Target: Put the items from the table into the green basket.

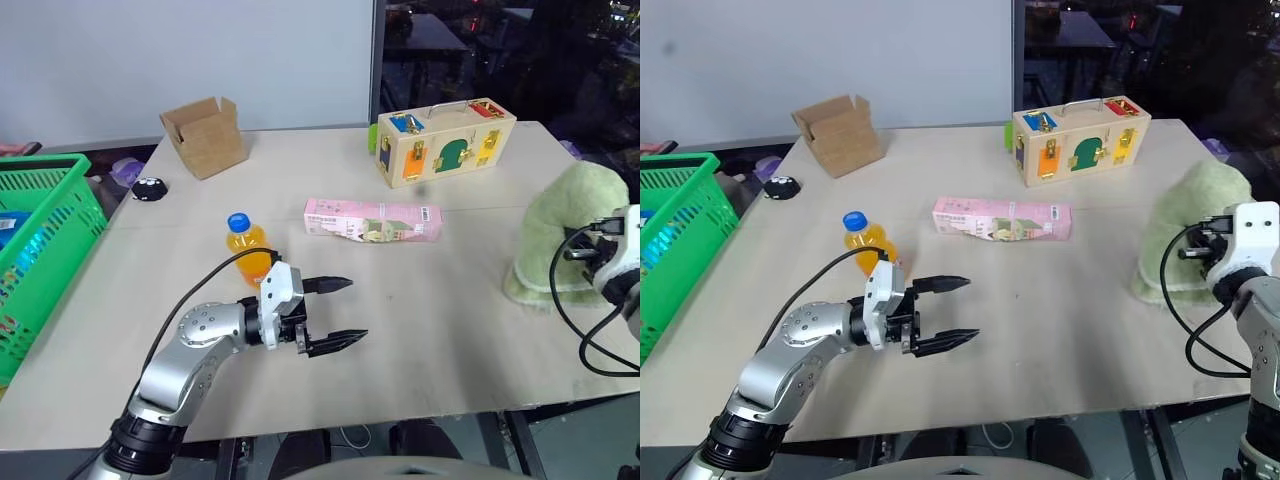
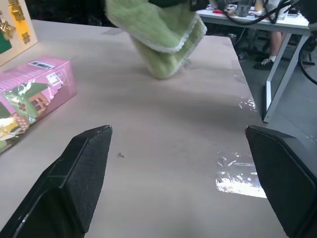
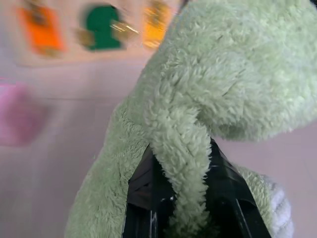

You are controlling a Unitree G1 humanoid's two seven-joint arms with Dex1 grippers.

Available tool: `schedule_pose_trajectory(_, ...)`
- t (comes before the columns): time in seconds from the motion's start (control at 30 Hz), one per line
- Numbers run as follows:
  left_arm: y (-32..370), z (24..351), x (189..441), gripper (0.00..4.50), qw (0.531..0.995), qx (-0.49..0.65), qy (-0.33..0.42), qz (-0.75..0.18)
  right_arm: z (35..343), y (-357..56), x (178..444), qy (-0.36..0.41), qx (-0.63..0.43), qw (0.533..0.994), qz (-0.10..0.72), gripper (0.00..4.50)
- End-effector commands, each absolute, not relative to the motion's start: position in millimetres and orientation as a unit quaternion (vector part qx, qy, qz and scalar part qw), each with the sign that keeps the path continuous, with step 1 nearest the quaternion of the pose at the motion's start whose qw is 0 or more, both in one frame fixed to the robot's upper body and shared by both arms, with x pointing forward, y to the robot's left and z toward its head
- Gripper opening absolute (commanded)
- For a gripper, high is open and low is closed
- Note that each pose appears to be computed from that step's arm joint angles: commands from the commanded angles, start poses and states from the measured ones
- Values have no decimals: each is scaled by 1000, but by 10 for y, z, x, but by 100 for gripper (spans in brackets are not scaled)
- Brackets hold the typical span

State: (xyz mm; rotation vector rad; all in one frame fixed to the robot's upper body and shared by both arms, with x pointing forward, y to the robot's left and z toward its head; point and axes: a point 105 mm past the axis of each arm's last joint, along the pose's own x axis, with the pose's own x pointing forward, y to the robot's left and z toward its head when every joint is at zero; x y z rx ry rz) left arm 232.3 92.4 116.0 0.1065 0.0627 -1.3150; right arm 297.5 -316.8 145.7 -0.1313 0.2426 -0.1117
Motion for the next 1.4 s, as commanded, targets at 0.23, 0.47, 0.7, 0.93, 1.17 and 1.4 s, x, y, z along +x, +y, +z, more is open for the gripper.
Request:
schedule_pose_trajectory(0.23,812,1412,2340,450,790,67,-10,-610,1227,-3900,3142,256,-181,941,-128,8)
schedule_pose_trajectory(0.47,815,1442,2338,450,795,67,-14,-602,956,-3912,3353,310,-150,937,-59,186)
schedule_pose_trajectory(0.7,853,1454,2302,450,810,61,-18,-583,1317,-3879,3273,254,-183,949,-41,442)
schedule_pose_trajectory(0.93,925,1486,2317,450,830,42,-20,-556,1665,-3183,2957,205,-179,950,153,442)
schedule_pose_trajectory(1.17,1018,1496,2327,450,853,30,-19,-521,2031,-2256,3221,82,-226,924,297,442)
schedule_pose_trajectory(1.4,1104,1483,2231,450,859,36,-19,-510,1848,-1589,3796,116,-213,878,412,442)
